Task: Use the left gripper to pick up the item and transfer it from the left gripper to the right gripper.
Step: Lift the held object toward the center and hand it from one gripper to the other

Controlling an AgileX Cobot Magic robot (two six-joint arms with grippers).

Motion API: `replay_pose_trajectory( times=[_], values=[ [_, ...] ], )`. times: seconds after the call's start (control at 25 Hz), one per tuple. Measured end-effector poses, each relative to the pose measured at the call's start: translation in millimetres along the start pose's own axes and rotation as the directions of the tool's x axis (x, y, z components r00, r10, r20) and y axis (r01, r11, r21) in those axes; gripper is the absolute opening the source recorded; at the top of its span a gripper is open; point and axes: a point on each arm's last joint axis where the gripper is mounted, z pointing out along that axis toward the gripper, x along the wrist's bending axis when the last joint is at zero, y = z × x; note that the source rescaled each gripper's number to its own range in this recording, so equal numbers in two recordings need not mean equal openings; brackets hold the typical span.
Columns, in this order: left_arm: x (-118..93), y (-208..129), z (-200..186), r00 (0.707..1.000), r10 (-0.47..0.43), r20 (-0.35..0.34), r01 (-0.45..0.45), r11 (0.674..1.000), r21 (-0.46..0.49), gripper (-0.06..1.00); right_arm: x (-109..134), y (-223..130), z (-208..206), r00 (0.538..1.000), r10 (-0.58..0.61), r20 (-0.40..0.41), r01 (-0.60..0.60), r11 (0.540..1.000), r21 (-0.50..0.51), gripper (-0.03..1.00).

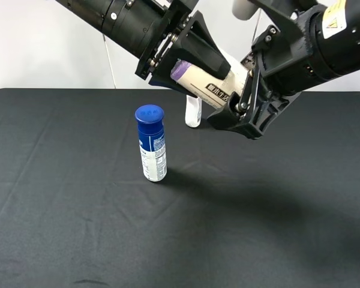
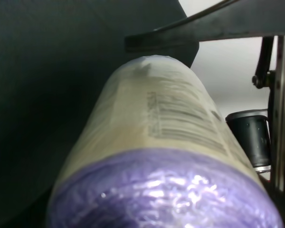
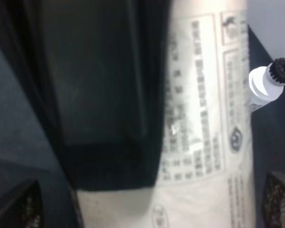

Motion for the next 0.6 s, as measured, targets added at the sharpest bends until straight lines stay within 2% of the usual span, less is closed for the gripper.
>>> replay_pose_trajectory(
  times=[0.6],
  values=[
    [-0.1,0.0,0.0,1.0,0.0,0.001,0.0,1.0,-0.001,0.0,3.4,3.6,0.9,0.999,0.037,-0.039,-0.039,0.999,-0.036,1.0]
  ],
)
